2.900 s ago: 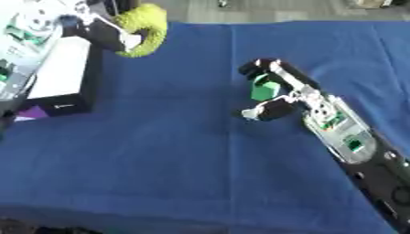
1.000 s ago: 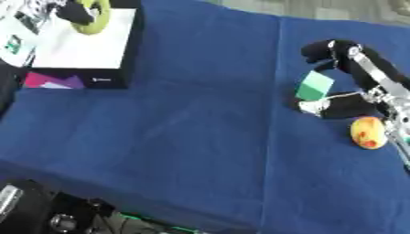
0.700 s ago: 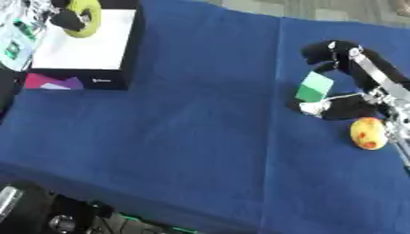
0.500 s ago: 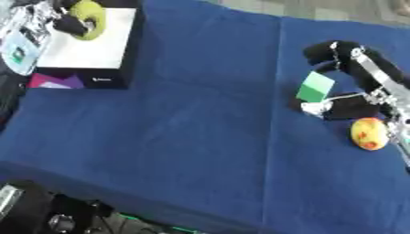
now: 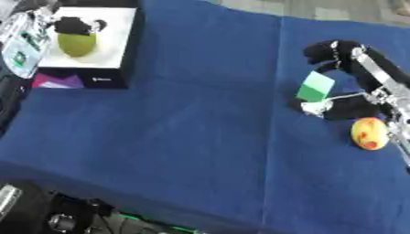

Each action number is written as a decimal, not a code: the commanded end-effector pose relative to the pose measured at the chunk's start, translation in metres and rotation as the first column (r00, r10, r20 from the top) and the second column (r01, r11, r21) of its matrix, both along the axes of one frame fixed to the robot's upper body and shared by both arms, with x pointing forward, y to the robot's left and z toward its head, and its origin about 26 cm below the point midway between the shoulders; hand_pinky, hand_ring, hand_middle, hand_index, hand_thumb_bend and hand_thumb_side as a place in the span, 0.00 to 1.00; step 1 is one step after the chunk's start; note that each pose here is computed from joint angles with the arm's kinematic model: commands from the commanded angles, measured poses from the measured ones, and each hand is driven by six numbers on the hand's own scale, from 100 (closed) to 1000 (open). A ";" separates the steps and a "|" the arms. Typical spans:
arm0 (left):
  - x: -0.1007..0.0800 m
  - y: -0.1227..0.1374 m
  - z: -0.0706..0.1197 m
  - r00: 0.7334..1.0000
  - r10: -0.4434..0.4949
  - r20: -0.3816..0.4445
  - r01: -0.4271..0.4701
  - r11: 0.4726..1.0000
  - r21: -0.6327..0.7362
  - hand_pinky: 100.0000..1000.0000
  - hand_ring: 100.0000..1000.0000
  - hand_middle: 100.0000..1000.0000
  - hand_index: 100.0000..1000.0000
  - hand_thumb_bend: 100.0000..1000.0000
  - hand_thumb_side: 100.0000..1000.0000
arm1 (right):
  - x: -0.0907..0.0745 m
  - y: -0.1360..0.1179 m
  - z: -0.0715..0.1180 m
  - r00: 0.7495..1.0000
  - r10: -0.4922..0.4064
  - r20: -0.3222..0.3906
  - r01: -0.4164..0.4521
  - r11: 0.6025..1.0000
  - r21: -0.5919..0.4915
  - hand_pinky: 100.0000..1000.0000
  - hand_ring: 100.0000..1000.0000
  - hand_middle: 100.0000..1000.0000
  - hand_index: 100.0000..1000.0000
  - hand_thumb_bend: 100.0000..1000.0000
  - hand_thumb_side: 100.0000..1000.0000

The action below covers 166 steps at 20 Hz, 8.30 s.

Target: Pick up the objects with one hand, pass them to the other hand, and then place them into the box on the other side of the table.

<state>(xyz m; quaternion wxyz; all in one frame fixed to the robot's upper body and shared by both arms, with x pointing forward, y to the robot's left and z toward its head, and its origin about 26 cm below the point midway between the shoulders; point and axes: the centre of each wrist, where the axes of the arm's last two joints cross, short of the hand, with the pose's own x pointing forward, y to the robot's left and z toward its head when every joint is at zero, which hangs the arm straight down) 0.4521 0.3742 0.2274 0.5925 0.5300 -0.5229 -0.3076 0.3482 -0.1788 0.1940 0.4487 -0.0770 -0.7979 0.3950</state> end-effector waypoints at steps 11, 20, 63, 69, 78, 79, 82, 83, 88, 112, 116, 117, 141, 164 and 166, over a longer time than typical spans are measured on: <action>-0.026 -0.012 0.032 0.959 -0.099 0.266 0.122 0.990 -0.071 0.74 0.73 0.73 0.69 0.23 0.40 | -0.002 -0.009 0.028 0.996 -0.011 0.084 0.014 0.999 -0.031 0.72 0.75 0.70 0.76 0.59 0.00; -0.060 -0.030 0.013 0.899 -0.148 0.412 0.267 0.931 -0.248 0.74 0.73 0.74 0.68 0.13 0.55 | -0.003 -0.020 0.042 0.993 -0.021 0.113 0.033 0.994 -0.105 0.73 0.76 0.71 0.76 0.59 0.00; -0.105 -0.056 0.007 0.872 -0.139 0.470 0.389 0.779 -0.491 0.74 0.72 0.73 0.67 0.14 0.60 | 0.066 -0.022 0.011 0.943 -0.331 -0.031 0.283 0.848 -0.448 0.80 0.83 0.78 0.82 0.60 0.13; -0.104 -0.056 0.003 0.879 -0.138 0.457 0.381 0.780 -0.496 0.74 0.73 0.73 0.67 0.14 0.60 | 0.069 -0.025 0.011 0.938 -0.346 -0.032 0.291 0.834 -0.468 0.80 0.82 0.77 0.81 0.59 0.14; -0.104 -0.057 -0.001 0.885 -0.141 0.444 0.375 0.781 -0.499 0.74 0.73 0.73 0.67 0.14 0.60 | 0.074 -0.031 0.007 0.932 -0.354 -0.078 0.272 0.823 -0.498 0.78 0.80 0.73 0.78 0.54 0.16; -0.104 -0.057 -0.002 0.885 -0.142 0.443 0.375 0.782 -0.498 0.74 0.73 0.73 0.67 0.14 0.60 | 0.074 -0.032 0.007 0.931 -0.356 -0.083 0.271 0.824 -0.498 0.78 0.80 0.73 0.78 0.54 0.16; -0.105 -0.057 -0.002 0.884 -0.145 0.444 0.377 0.783 -0.495 0.74 0.73 0.73 0.67 0.14 0.60 | 0.076 -0.033 0.006 0.926 -0.367 -0.091 0.277 0.823 -0.495 0.78 0.80 0.72 0.77 0.54 0.16; -0.105 -0.058 -0.001 0.884 -0.146 0.445 0.378 0.783 -0.494 0.74 0.73 0.73 0.67 0.14 0.60 | 0.076 -0.034 0.006 0.925 -0.370 -0.092 0.280 0.823 -0.495 0.78 0.80 0.72 0.77 0.54 0.16; -0.105 -0.058 -0.001 0.882 -0.148 0.447 0.381 0.783 -0.492 0.74 0.73 0.73 0.67 0.14 0.60 | 0.078 -0.035 0.002 0.919 -0.381 -0.101 0.285 0.820 -0.497 0.78 0.80 0.72 0.77 0.54 0.16; -0.105 -0.059 -0.006 0.887 -0.147 0.437 0.374 0.784 -0.496 0.75 0.73 0.73 0.67 0.10 0.62 | 0.081 -0.043 -0.009 0.904 -0.408 -0.131 0.297 0.818 -0.493 0.77 0.78 0.60 0.68 0.43 0.13; -0.105 -0.059 -0.007 0.888 -0.147 0.435 0.373 0.783 -0.498 0.75 0.73 0.73 0.67 0.10 0.63 | 0.079 -0.042 -0.007 0.905 -0.406 -0.127 0.300 0.822 -0.485 0.76 0.76 0.54 0.64 0.36 0.08; -0.105 -0.059 -0.007 0.888 -0.147 0.435 0.374 0.783 -0.498 0.75 0.73 0.73 0.67 0.10 0.63 | 0.079 -0.042 -0.007 0.907 -0.403 -0.127 0.298 0.823 -0.483 0.76 0.75 0.53 0.63 0.36 0.05; -0.112 -0.069 0.025 0.832 -0.241 0.499 0.477 0.771 -0.423 0.75 0.73 0.73 0.67 0.10 0.58 | 0.049 -0.032 0.013 0.930 -0.346 -0.123 0.319 0.927 -0.200 0.70 0.66 0.43 0.50 0.19 0.00; -0.152 -0.179 0.112 0.483 -0.851 0.204 0.874 0.482 -0.061 0.74 0.73 0.72 0.69 0.20 0.51 | 0.051 -0.011 -0.015 0.948 -0.295 -0.120 0.299 0.954 0.014 0.69 0.64 0.43 0.49 0.12 0.00; -0.153 -0.189 0.112 0.457 -0.876 0.154 0.889 0.453 -0.061 0.74 0.73 0.72 0.69 0.20 0.52 | 0.051 -0.010 -0.016 0.951 -0.287 -0.115 0.292 0.956 0.027 0.69 0.65 0.43 0.49 0.12 0.00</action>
